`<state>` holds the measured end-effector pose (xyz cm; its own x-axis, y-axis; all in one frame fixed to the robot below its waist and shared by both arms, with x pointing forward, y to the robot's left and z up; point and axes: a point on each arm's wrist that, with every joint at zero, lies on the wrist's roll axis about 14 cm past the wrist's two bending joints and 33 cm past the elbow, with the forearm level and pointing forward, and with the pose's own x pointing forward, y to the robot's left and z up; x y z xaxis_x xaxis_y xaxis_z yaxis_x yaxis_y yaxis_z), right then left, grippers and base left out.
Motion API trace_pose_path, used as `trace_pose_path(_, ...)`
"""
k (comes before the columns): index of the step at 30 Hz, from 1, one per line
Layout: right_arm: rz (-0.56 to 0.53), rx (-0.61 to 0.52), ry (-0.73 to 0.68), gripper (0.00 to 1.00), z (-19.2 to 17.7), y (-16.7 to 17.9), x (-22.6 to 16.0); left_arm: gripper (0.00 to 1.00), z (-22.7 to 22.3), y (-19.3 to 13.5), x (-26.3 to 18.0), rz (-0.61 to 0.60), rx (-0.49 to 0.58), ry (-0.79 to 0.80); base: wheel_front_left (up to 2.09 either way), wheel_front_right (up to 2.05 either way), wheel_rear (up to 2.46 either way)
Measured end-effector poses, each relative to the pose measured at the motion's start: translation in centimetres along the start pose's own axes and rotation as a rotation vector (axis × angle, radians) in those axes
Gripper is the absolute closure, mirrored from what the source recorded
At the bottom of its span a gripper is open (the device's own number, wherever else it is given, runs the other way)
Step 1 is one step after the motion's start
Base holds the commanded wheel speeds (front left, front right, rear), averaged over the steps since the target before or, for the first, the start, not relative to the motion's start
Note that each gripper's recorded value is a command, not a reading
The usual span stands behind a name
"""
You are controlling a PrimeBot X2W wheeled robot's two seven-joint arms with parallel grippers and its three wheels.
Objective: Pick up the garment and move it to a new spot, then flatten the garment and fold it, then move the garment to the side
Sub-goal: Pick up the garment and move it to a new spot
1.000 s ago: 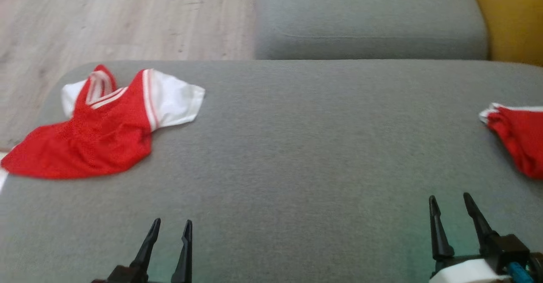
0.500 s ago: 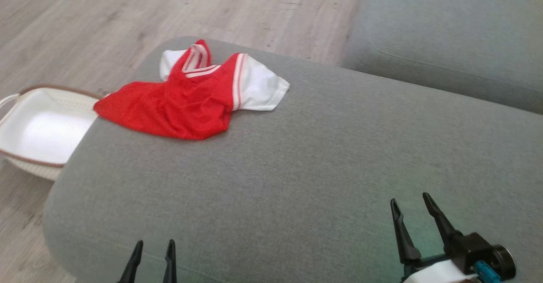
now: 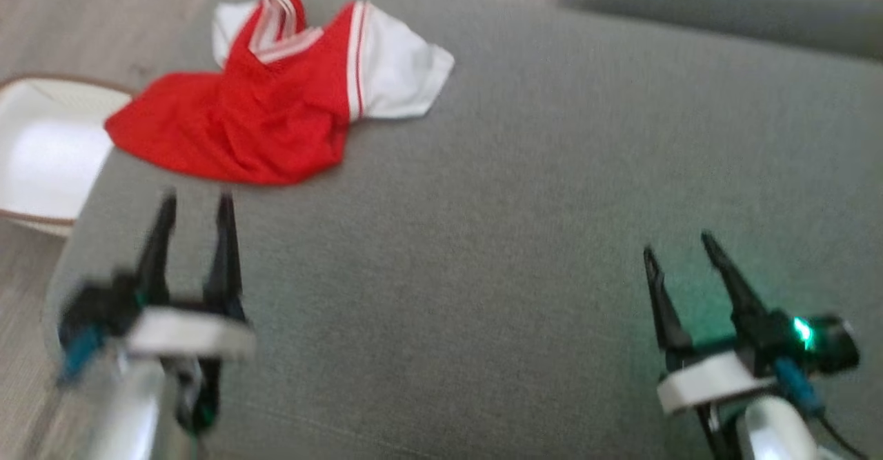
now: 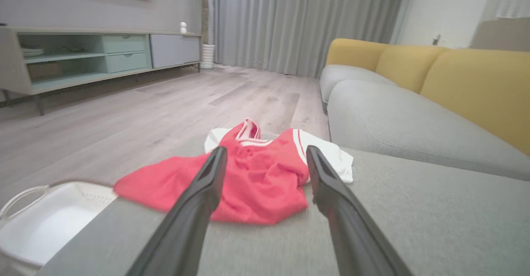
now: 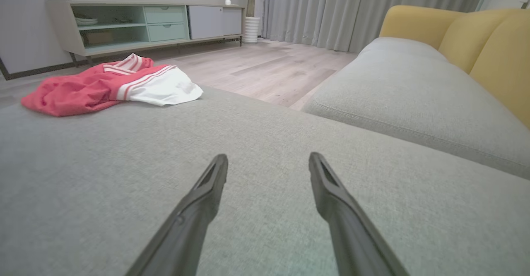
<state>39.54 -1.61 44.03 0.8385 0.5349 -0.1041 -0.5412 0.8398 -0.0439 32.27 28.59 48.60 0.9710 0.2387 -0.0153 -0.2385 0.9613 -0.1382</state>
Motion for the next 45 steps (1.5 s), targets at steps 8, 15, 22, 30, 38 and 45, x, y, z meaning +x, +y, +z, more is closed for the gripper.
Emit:
trace_pose_path(8,-0.059,-0.037,0.022,0.0,-2.7,-3.9,4.0,0.0,-1.3,-0.3,12.4,-0.095,0.024,0.196,0.0,0.0,0.0)
trace_pose_path(15,-0.088,-0.049,0.059,0.0,-6.3,-6.5,5.4,0.0,-7.7,1.3,19.8,-0.003,0.04,0.454,0.0,0.0,0.0)
trace_pose_path(22,-0.125,-0.059,0.051,0.0,-6.0,-8.0,5.3,0.3,-14.4,1.5,18.5,0.035,0.073,0.717,0.0,0.0,0.0)
trace_pose_path(30,-0.153,-0.054,0.062,0.0,-5.4,-8.6,4.1,1.0,-11.7,-1.0,19.4,-0.05,0.104,0.67,0.0,0.0,0.0)
trace_pose_path(38,-0.17,-0.016,0.061,0.0,-3.7,-7.6,1.4,1.0,-1.1,-8.5,21.1,-0.305,0.149,0.376,0.0,0.0,0.0)
trace_pose_path(45,-0.224,0.027,-0.006,0.0,-0.6,-7.9,-1.2,1.0,4.6,-18.7,15.1,-0.655,0.034,0.306,0.0,0.0,0.0)
